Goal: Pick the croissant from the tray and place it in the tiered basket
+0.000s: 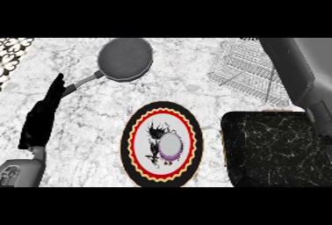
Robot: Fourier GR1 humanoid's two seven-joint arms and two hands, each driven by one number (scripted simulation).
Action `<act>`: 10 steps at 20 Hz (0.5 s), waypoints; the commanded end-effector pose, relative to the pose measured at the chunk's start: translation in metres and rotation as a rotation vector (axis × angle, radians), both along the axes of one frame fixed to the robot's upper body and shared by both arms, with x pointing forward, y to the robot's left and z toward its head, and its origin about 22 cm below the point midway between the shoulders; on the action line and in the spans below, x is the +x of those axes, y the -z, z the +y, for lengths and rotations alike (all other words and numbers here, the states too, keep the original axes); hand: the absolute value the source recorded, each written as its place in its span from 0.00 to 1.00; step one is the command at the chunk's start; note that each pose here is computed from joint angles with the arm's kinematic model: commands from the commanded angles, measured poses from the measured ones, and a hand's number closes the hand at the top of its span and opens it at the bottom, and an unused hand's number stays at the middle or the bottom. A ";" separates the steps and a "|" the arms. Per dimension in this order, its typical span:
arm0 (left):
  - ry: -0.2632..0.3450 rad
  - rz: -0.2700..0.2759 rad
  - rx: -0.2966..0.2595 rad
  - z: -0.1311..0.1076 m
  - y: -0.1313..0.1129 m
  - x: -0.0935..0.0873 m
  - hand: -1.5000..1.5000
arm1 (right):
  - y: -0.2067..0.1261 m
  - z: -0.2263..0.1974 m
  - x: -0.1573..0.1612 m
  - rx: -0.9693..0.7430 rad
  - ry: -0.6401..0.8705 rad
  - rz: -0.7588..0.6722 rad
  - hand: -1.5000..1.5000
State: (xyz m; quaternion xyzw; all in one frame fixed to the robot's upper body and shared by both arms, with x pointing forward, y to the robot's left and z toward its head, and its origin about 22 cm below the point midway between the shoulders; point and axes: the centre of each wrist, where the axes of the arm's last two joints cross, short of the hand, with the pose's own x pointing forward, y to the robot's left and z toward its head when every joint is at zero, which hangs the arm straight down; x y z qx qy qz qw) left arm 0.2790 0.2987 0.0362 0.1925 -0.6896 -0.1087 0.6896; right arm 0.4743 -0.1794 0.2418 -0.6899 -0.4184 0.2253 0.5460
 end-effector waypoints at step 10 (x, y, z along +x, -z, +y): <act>-0.019 0.003 0.005 -0.009 0.002 0.008 0.50 | 0.051 -0.050 -0.004 0.429 0.034 0.054 0.00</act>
